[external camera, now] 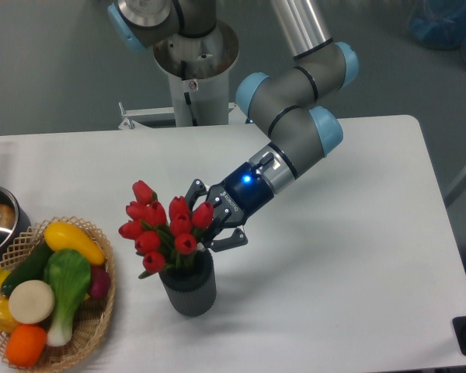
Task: Pick up the flowers from the vase
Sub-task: 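Close the gripper on the tulip stems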
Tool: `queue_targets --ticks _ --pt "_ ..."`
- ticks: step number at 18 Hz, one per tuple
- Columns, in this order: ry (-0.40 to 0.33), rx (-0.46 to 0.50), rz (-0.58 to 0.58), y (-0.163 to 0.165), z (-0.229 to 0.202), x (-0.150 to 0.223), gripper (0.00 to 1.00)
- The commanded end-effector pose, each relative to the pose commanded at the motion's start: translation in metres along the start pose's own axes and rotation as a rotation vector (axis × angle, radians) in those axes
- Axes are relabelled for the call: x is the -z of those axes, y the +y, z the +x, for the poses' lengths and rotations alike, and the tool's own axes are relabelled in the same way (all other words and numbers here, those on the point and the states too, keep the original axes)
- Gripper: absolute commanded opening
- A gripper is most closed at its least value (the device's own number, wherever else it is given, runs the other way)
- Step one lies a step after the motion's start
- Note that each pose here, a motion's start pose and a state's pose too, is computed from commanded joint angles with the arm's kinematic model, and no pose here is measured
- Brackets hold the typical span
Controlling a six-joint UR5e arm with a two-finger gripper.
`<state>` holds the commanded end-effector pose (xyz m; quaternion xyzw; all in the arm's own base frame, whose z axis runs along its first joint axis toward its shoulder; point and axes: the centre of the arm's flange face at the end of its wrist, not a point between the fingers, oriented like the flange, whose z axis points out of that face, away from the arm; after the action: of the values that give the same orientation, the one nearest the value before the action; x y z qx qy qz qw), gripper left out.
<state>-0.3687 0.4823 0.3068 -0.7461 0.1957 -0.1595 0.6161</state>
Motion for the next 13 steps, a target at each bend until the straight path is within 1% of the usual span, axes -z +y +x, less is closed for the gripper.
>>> queue_targets --ticks 3,6,8,11,13 --pt "-0.001 0.003 0.005 0.001 0.0 0.001 0.39" --pt "-0.001 0.014 0.006 -0.005 -0.001 0.001 0.39" --pt "-0.011 0.0 0.011 -0.016 -0.005 0.006 0.39" --pt "-0.022 0.037 0.029 -0.034 -0.006 0.014 0.39" --pt "-0.021 0.039 0.042 -0.041 -0.006 0.015 0.39"
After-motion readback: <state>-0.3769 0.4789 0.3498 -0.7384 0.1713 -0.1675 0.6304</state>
